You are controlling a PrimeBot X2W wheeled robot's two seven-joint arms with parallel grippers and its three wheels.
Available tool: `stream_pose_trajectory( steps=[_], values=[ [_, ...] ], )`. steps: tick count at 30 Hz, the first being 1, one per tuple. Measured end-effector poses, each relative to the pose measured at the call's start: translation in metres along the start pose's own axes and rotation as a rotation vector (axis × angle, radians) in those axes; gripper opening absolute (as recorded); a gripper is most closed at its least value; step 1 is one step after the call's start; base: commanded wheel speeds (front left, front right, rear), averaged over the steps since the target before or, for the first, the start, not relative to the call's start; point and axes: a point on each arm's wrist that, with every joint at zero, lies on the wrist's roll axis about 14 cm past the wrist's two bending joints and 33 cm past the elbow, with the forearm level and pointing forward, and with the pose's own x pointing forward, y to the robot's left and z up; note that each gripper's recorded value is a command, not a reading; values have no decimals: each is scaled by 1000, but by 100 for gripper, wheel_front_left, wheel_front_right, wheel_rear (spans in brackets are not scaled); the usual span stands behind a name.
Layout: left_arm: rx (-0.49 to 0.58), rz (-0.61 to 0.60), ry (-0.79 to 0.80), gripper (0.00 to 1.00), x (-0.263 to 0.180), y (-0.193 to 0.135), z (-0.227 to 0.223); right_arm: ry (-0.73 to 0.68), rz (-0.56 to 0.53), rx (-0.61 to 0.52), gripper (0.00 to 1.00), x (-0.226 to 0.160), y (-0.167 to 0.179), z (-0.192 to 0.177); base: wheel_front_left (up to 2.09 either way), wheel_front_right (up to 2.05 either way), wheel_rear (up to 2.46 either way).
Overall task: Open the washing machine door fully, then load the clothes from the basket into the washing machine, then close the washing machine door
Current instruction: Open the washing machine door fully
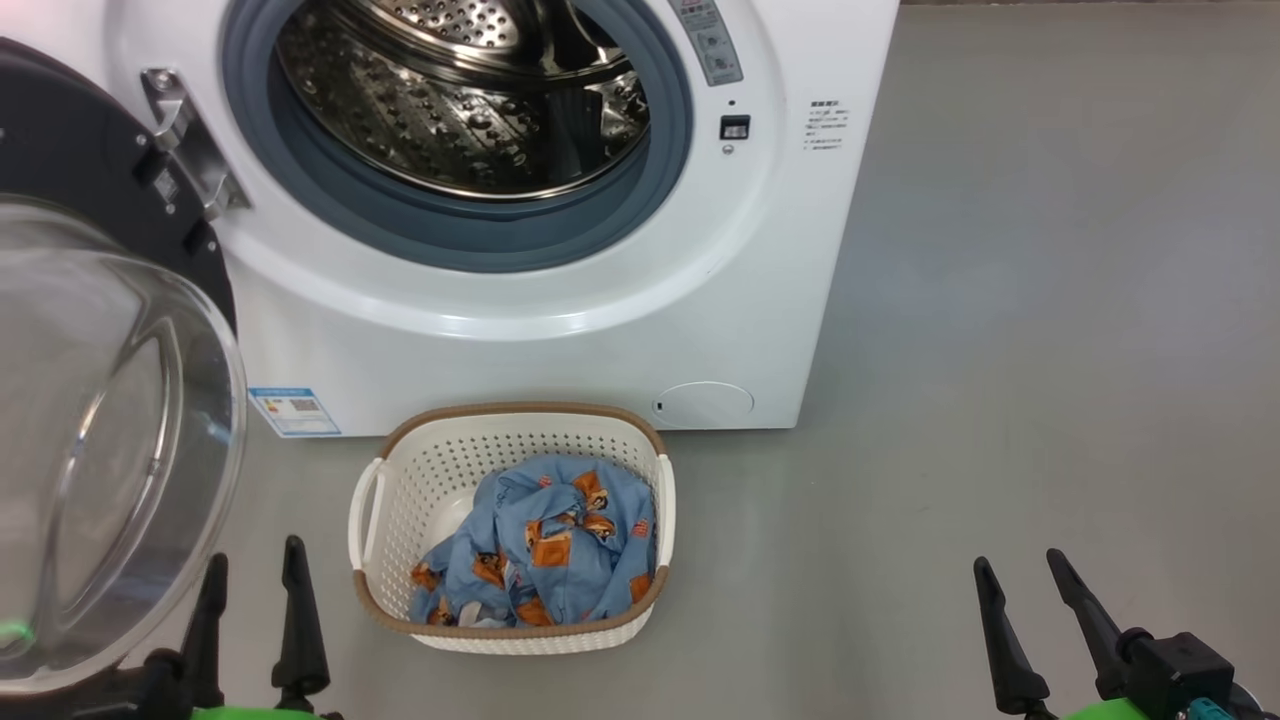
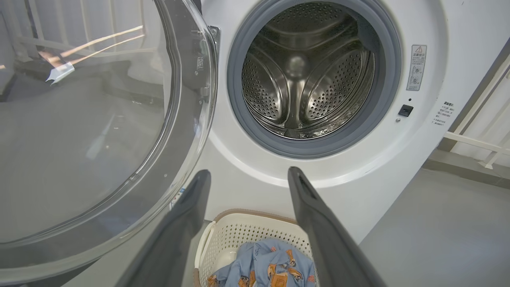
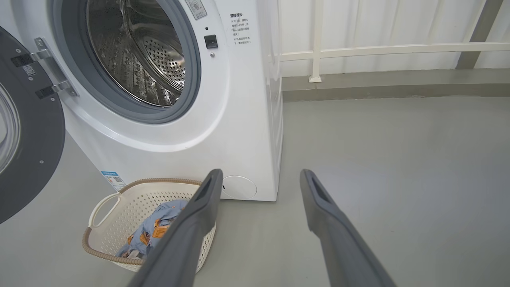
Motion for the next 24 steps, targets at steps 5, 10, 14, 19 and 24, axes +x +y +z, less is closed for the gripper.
stream_pose_trajectory(
  steps=[5, 10, 14, 19, 24],
  values=[
    [4, 32, 35, 100, -10, 10, -10, 3, 25, -2, 100, 5, 8, -1, 0, 0, 0],
    [5, 57, 32, 100, -17, 18, -9, -4, 52, -2, 100, 8, 16, 1, 0, 0, 0],
    [15, 81, 26, 100, -23, 24, -6, -13, 71, -3, 100, 10, 23, 4, 0, 0, 0],
    [24, 102, 29, 100, -31, 31, -7, -29, 87, -5, 100, 10, 28, 10, 0, 0, 0],
    [35, 108, 47, 100, -36, 33, -13, -34, 88, -5, 100, 9, 28, 12, 0, 0, 0]
  ],
)
